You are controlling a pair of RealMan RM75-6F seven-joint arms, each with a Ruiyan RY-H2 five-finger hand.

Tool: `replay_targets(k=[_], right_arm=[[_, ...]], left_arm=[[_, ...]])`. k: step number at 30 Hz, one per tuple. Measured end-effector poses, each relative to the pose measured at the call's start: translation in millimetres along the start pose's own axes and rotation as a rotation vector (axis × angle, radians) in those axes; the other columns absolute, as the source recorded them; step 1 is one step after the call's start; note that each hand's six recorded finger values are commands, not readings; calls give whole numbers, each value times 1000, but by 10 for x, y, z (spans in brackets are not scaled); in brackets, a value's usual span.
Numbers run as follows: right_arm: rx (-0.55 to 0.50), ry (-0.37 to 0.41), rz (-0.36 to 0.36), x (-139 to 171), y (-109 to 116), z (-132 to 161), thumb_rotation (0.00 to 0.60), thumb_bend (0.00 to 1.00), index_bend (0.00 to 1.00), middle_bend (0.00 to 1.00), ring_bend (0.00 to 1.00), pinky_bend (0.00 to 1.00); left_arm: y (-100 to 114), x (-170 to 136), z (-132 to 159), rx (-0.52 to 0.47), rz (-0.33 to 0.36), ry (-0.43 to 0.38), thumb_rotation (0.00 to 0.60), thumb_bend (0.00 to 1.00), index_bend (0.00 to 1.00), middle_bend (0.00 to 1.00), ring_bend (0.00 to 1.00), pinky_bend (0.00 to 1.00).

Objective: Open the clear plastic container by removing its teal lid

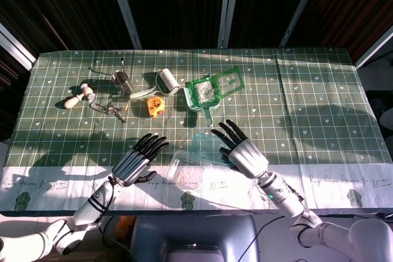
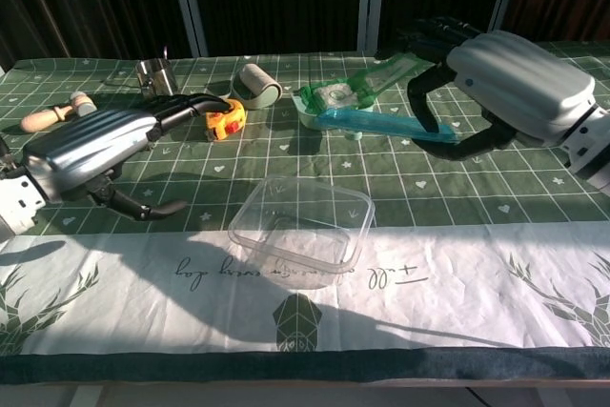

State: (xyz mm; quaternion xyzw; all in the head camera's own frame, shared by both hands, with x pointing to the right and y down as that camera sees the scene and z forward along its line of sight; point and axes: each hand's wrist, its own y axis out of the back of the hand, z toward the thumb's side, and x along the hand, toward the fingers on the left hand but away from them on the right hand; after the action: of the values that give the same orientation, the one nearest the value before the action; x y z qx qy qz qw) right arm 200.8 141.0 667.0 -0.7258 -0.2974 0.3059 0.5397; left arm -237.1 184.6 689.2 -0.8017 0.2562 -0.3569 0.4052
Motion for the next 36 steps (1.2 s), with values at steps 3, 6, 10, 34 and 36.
replay_targets(k=[3, 6, 10, 34, 36], right_arm=[[38, -43, 27, 83, -32, -203, 600, 526, 822, 268, 55, 73], [65, -79, 74, 167, -123, -371, 600, 526, 784, 268, 55, 73], [85, -103, 167, 272, -339, -480, 600, 522, 433, 208, 22, 23], [114, -300, 295, 1376, 379, -469, 600, 120, 0, 0, 0, 0], [151, -403, 250, 1614, 610, -549, 600, 120, 0, 0, 0, 0]], left_arm=[[127, -191, -221, 38, 28, 62, 600, 282, 0, 0, 0, 0], [230, -399, -409, 49, 47, 124, 600, 282, 0, 0, 0, 0], [267, -628, -555, 45, 55, 181, 600, 282, 0, 0, 0, 0], [619, -1930, -736, 65, 58, 521, 600, 284, 0, 0, 0, 0], [665, -2085, -737, 94, 66, 577, 600, 286, 0, 0, 0, 0]])
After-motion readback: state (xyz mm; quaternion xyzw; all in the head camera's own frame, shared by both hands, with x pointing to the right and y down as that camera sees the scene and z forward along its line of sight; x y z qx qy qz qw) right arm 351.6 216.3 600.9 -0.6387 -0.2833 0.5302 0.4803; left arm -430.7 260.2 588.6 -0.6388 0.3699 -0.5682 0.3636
